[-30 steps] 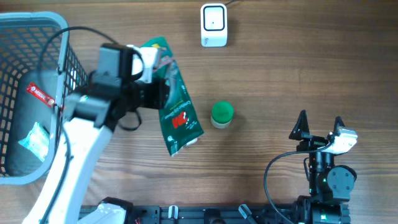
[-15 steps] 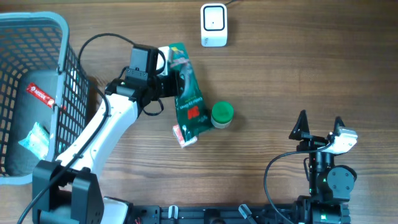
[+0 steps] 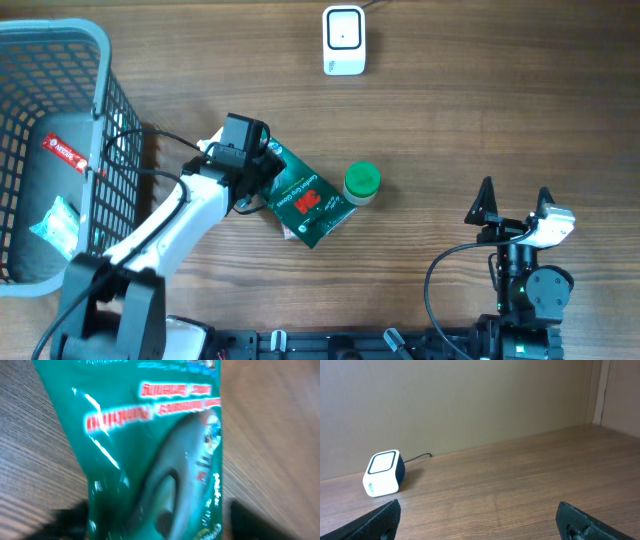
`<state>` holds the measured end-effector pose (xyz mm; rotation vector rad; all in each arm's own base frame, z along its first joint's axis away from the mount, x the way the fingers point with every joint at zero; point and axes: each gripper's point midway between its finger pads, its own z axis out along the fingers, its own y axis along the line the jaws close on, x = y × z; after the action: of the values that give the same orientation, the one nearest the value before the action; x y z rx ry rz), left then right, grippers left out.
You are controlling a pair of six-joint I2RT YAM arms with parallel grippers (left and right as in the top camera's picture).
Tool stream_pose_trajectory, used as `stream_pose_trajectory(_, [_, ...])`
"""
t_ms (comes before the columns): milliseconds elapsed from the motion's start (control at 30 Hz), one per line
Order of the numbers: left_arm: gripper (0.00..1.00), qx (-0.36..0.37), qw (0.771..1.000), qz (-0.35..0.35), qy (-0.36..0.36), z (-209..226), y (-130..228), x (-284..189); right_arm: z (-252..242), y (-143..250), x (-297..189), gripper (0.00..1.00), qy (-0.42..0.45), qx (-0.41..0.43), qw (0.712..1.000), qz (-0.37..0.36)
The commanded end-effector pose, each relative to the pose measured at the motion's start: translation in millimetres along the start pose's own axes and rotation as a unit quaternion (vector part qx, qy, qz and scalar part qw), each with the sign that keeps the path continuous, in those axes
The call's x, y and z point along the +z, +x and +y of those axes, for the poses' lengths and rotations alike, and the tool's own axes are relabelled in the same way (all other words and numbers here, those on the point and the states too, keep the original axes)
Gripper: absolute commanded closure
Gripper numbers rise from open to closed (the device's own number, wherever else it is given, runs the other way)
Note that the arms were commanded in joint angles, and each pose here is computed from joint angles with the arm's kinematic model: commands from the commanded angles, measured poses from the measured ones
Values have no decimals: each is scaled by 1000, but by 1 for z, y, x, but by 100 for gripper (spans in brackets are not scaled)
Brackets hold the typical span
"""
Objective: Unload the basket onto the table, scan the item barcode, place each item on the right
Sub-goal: 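Lay the green gloves pack on the table beside the jar, then reach into the basket and grasp the mint-green packet with left gripper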
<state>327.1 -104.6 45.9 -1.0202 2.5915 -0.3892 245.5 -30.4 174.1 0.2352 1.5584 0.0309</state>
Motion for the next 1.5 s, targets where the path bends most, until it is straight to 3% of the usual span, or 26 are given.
stream_pose_trajectory(0, [0, 27, 993, -68, 95, -51, -31, -64, 3, -2, 0, 0, -7, -6, 1000, -4])
stream_pose_trajectory(133, [0, 34, 970, -185, 153, -79, -73, -168, 3, -2, 0, 0, -8, -6, 1000, -4])
stream_pose_trajectory(233, [0, 1, 945, -289, 153, -64, -100, -243, 3, -2, 0, 0, -8, -6, 1000, -4])
stream_pose_trajectory(300, [0, -41, 914, -383, 130, -33, -119, -291, 3, -2, 0, 0, -8, -6, 1000, -4])
stream_pose_trajectory(433, [0, -111, 866, -483, 70, 20, -144, -334, 3, -2, 0, 0, -7, -6, 1000, -4])
stream_pose_trajectory(533, [0, -169, 839, -515, 41, 55, -170, -349, 3, -2, 0, 0, -8, -6, 1000, -4])
stream_pose_trajectory(700, [0, -241, 846, -474, 31, 107, -208, -339, 3, -2, 0, 0, -8, -6, 1000, -4])
stream_pose_trajectory(867, [1, -332, 873, -357, 3, 186, -232, -282, 3, -2, 0, 0, -8, -6, 1000, -4])
stream_pose_trajectory(1000, [0, -346, 898, -272, -17, 218, -237, -235, 3, -2, 0, 0, -7, -6, 1000, -4])
stream_pose_trajectory(1133, [0, -313, 923, -215, -57, 234, -237, -195, 3, -2, 0, 0, -7, -6, 1000, -4])
stream_pose_trajectory(1233, [0, -298, 930, -182, -115, 255, -232, -170, 3, -2, 0, 0, -8, -6, 1000, -4])
stream_pose_trajectory(1467, [2, -195, 958, -85, -194, 288, -216, -123, 3, -2, 0, 0, -7, -6, 1000, -4])
